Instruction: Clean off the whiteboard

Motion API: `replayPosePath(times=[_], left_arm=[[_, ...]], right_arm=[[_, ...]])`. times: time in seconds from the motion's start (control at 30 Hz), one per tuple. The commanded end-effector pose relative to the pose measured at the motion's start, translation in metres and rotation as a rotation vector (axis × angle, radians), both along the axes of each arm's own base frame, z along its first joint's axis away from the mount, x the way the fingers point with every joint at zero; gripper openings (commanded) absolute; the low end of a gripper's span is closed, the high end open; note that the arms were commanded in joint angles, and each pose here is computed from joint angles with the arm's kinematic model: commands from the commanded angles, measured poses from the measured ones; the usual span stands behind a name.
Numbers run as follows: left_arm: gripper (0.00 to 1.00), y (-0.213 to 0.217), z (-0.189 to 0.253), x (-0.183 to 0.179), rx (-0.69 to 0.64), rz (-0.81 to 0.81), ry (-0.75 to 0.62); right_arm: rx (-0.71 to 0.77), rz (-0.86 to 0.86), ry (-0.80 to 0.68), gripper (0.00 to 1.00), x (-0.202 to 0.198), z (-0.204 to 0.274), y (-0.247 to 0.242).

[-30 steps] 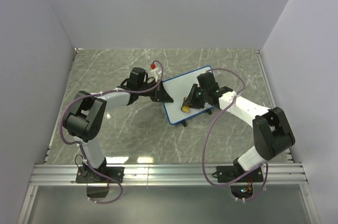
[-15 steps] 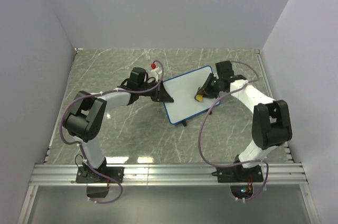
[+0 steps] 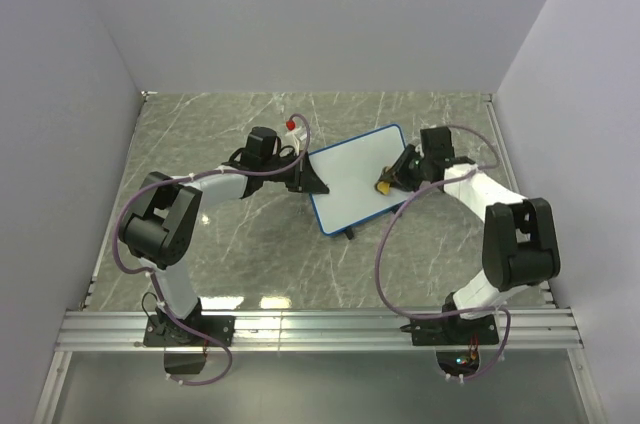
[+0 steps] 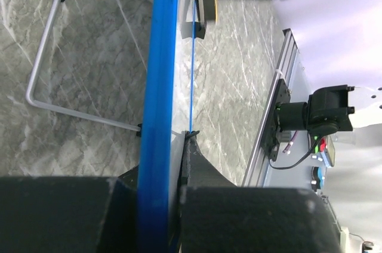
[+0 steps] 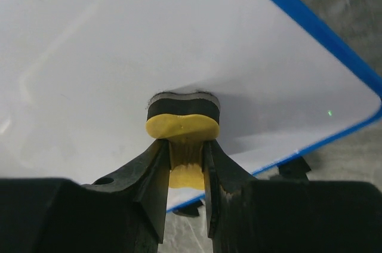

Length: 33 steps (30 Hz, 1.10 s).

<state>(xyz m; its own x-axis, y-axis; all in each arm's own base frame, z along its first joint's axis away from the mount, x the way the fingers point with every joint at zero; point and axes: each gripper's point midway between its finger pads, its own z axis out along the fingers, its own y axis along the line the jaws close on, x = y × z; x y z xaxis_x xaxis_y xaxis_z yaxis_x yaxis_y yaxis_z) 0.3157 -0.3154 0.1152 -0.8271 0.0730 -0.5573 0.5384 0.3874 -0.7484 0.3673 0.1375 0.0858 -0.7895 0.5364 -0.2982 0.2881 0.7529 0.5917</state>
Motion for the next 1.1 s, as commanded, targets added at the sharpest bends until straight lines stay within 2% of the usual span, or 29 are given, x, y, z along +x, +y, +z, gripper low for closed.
replayPosePath(times=[0.0, 0.13, 0.27, 0.63, 0.7, 0.73, 0.83, 1.07], left_arm=[[0.00, 0.018, -0.059, -0.035, 0.193, -0.034, 0.126], [0.00, 0.020, -0.058, -0.034, 0.193, -0.030, 0.122], [0.00, 0.020, -0.056, -0.034, 0.191, -0.029, 0.116], [0.00, 0.021, -0.045, -0.031, 0.199, -0.024, 0.096], [0.09, 0.022, -0.043, -0.030, 0.203, -0.016, 0.091], [0.18, 0.022, -0.041, -0.030, 0.202, -0.016, 0.085], [0.28, 0.023, -0.040, -0.029, 0.212, -0.009, 0.078], [0.25, 0.025, -0.043, -0.031, 0.212, 0.004, 0.083]], right_arm=[[-0.020, -0.009, 0.097, 0.00, -0.039, -0.036, 0.000], [-0.023, -0.015, 0.106, 0.00, -0.060, -0.040, -0.005], [-0.032, -0.013, 0.087, 0.00, -0.056, -0.030, -0.005], [-0.016, -0.007, -0.080, 0.00, 0.002, 0.046, 0.004], [-0.015, -0.002, -0.109, 0.00, 0.012, 0.059, 0.005], [-0.017, -0.001, -0.100, 0.00, 0.013, 0.057, 0.005], [-0.014, -0.001, -0.107, 0.00, 0.019, 0.060, 0.007], [0.017, 0.011, -0.089, 0.00, 0.019, 0.050, 0.018]])
